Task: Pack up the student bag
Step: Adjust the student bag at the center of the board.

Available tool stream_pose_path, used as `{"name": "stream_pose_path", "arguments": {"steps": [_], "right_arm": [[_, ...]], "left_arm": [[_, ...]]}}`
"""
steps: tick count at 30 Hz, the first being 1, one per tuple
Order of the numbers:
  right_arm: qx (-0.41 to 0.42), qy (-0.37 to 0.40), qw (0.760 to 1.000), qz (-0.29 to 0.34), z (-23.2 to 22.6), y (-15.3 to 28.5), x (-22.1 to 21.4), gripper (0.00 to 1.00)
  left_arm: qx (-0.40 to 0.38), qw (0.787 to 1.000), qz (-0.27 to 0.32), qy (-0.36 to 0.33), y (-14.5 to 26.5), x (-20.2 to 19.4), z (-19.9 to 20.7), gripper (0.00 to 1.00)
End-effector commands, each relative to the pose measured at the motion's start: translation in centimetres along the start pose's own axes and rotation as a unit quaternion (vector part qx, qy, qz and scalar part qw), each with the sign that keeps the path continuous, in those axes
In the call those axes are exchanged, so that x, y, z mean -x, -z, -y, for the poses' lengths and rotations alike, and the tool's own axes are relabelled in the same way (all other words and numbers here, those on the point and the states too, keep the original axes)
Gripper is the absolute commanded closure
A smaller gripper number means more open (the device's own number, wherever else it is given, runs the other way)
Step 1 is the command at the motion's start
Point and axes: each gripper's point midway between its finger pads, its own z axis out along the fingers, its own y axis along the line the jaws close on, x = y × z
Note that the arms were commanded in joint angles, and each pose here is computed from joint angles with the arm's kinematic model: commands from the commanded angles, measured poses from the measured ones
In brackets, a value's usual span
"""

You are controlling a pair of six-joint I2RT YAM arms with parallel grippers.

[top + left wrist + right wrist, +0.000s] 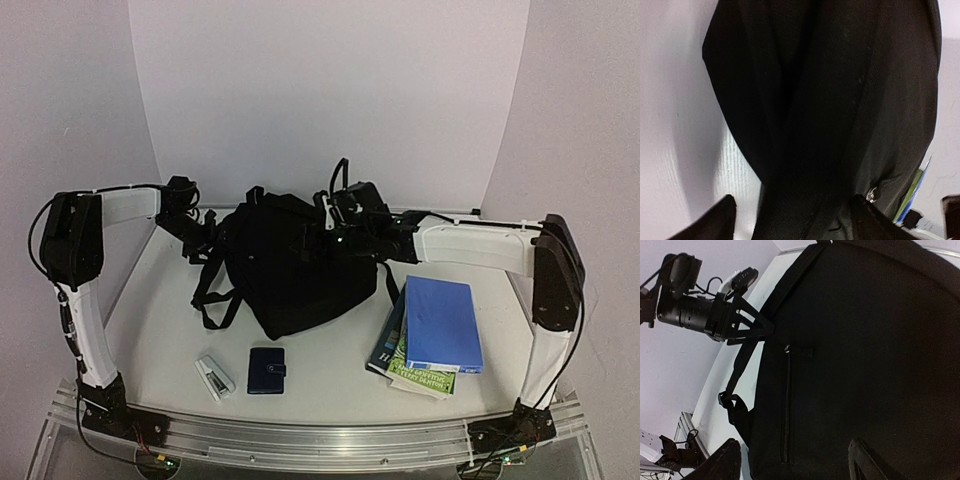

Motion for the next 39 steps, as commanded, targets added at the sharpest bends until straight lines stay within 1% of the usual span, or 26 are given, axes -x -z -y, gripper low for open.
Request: {"name": "stream_pose_path", "arguments": {"steps": [1,3,6,8,9,11,14,17,21,27,34,38,39], "right_arm": [[0.032,-0.01,0.999,0.024,-2.0,-0.8,1.8,0.34],[0.044,-0.017,0.999,0.014,-2.2,-1.5,1.5,0.38],[0.049,-0.028,0.998,0.011,-2.2,-2.1,1.2,0.39],[0.04,-0.033,0.999,0.012,-1.7,-2.2,1.0,0.39],[0.036,-0.036,0.999,0.012,-1.5,-2.3,0.9,0.39],[0.033,-0.04,0.999,0.01,-1.2,-2.4,0.6,0.39],[0.033,-0.043,0.998,0.005,-0.9,-2.7,0.1,0.39],[0.031,-0.042,0.999,0.003,-0.7,-3.2,-0.1,0.39],[0.015,-0.043,0.999,0.003,0.2,-4.1,-0.4,0.39],[-0.02,-0.061,0.998,-0.015,2.9,-5.1,-2.8,0.4],[-0.029,-0.071,0.997,-0.02,4.2,-6.3,-3.7,0.42],[-0.01,-0.073,0.997,-0.019,3.7,-7.1,-3.5,0.48],[-0.008,-0.075,0.997,-0.02,3.7,-7.3,-3.6,0.51]], "left_arm": [[-0.075,0.997,0.002,-0.012,0.2,1.0,2.9,0.44],[-0.097,0.995,-0.009,-0.008,-0.5,0.6,3.1,0.53],[-0.125,0.992,-0.022,-0.005,-1.1,0.0,3.4,0.65],[-0.135,0.99,-0.023,-0.006,-1.1,-0.3,3.7,0.81],[-0.14,0.99,-0.022,-0.008,-1.0,-0.5,3.9,0.86],[-0.149,0.988,-0.018,-0.017,-0.6,-0.9,4.7,0.94],[-0.172,0.984,-0.018,-0.039,-0.1,-1.9,6.5,0.99],[-0.201,0.978,-0.025,-0.057,0.1,-3.2,8.2,1.0],[-0.213,0.973,-0.034,-0.084,-0.1,-4.9,9.5,1.0],[-0.215,0.972,-0.041,-0.086,-0.8,-5.8,9.5,1.0],[-0.216,0.971,-0.049,-0.086,-1.2,-5.9,9.7,1.0],[-0.214,0.971,-0.047,-0.092,-1.1,-5.9,9.7,1.0],[-0.211,0.972,-0.045,-0.092,-1.1,-5.9,9.7,1.0]]}}
